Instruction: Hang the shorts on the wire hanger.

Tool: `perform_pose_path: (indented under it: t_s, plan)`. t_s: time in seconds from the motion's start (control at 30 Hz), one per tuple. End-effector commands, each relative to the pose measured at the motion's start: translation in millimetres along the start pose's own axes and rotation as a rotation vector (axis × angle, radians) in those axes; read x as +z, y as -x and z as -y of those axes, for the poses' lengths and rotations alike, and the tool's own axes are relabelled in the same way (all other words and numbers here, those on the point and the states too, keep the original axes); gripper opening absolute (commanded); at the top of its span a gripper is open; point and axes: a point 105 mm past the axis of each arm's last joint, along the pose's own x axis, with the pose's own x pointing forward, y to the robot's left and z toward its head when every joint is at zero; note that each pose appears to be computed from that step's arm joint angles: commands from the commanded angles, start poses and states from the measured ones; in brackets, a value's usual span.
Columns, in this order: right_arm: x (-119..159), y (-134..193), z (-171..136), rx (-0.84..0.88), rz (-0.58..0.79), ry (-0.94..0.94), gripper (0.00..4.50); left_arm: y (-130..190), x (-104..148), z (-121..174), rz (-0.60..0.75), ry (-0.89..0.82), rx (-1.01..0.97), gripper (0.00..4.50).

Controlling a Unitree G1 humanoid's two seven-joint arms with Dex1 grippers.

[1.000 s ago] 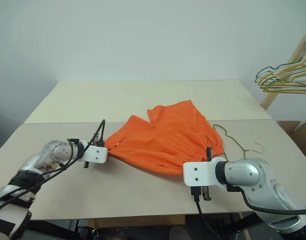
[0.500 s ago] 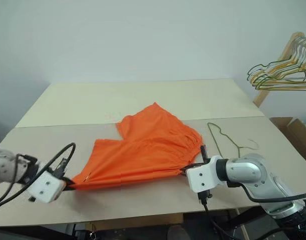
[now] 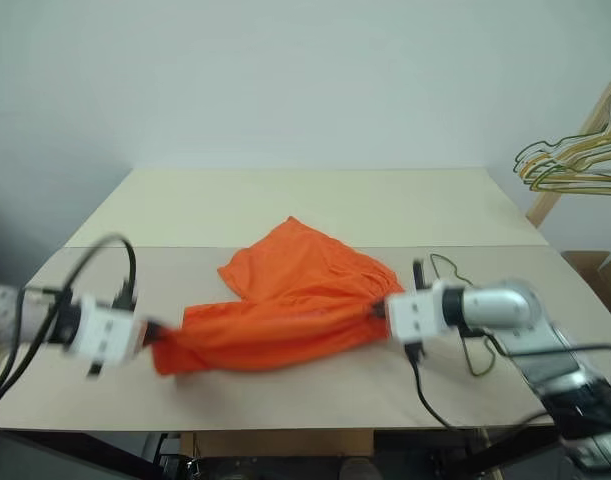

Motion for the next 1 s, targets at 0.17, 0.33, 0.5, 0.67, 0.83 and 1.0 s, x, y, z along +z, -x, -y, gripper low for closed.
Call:
perform_pose_path:
  t_s: [0.17,0.33,0.5,0.67,0.83,1.0]
  plan:
    - [-10.1,12.9,171.7,-0.844,-0.185,0.086,0.00,33.6,-15.9,-214.8,-0.247,-0.088,0.953,0.04]
    - [19.8,37.5,221.4,-1.309,-0.008,0.103,0.00,101.2,26.4,-283.0,-0.291,-0.255,1.463,0.04]
    - [16.5,15.4,190.1,-1.152,0.102,0.144,0.00,77.2,37.5,-265.8,-0.097,-0.305,1.177,0.04]
    - [-3.3,-5.3,135.4,-0.895,0.156,0.141,0.00,50.5,16.9,-169.8,0.015,-0.244,0.557,0.04]
    - [-13.4,-17.2,87.1,-0.624,0.194,0.151,0.00,58.3,23.6,-72.4,0.078,-0.121,0.102,0.04]
    - [-14.3,-25.5,31.7,-0.241,0.216,0.185,0.00,66.1,40.7,-10.4,0.092,-0.006,-0.185,0.04]
